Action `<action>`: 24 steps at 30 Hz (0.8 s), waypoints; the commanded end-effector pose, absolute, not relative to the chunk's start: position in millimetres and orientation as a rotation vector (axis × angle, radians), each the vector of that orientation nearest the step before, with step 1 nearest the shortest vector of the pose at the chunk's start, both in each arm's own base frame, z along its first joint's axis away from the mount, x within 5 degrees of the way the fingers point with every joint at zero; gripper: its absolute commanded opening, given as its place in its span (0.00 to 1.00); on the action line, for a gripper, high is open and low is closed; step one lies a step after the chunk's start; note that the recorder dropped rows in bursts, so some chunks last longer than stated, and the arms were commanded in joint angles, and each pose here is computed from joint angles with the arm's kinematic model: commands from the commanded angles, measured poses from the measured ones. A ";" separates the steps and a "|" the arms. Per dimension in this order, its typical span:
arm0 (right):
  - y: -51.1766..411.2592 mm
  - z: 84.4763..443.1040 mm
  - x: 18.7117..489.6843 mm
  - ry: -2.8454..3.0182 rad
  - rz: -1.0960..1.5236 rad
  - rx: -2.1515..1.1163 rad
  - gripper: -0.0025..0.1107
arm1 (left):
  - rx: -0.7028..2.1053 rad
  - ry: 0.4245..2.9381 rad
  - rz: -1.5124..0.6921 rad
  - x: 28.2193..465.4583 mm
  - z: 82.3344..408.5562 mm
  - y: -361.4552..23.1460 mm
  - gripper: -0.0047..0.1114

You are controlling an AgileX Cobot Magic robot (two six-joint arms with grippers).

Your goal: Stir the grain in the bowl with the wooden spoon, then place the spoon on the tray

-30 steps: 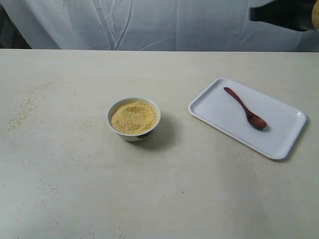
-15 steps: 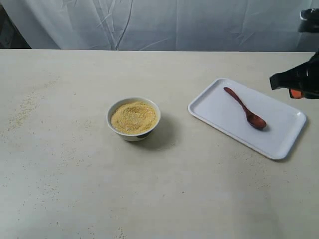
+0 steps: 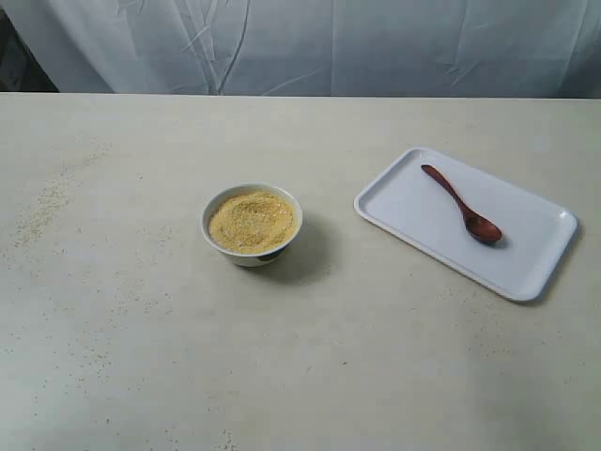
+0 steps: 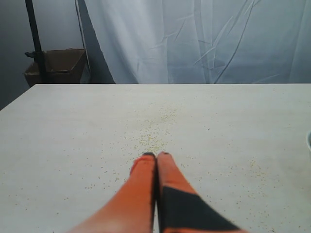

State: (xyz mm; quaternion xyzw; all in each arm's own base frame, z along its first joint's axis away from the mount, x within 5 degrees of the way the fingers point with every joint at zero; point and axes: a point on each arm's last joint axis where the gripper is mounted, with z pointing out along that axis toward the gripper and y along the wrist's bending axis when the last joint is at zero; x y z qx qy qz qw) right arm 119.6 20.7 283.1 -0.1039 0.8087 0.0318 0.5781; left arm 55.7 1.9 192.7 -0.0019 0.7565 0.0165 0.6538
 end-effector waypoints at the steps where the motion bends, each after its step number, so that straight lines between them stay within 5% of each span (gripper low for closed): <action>1: 17.1 276.7 94.3 1.849 0.067 -0.251 0.01 | -0.007 1.708 0.041 55.6 192.9 2.1 0.04; 24: 4.8 293.8 34.7 1.541 -0.018 -0.061 0.01 | -0.007 1.714 0.042 55.5 192.3 2.1 0.04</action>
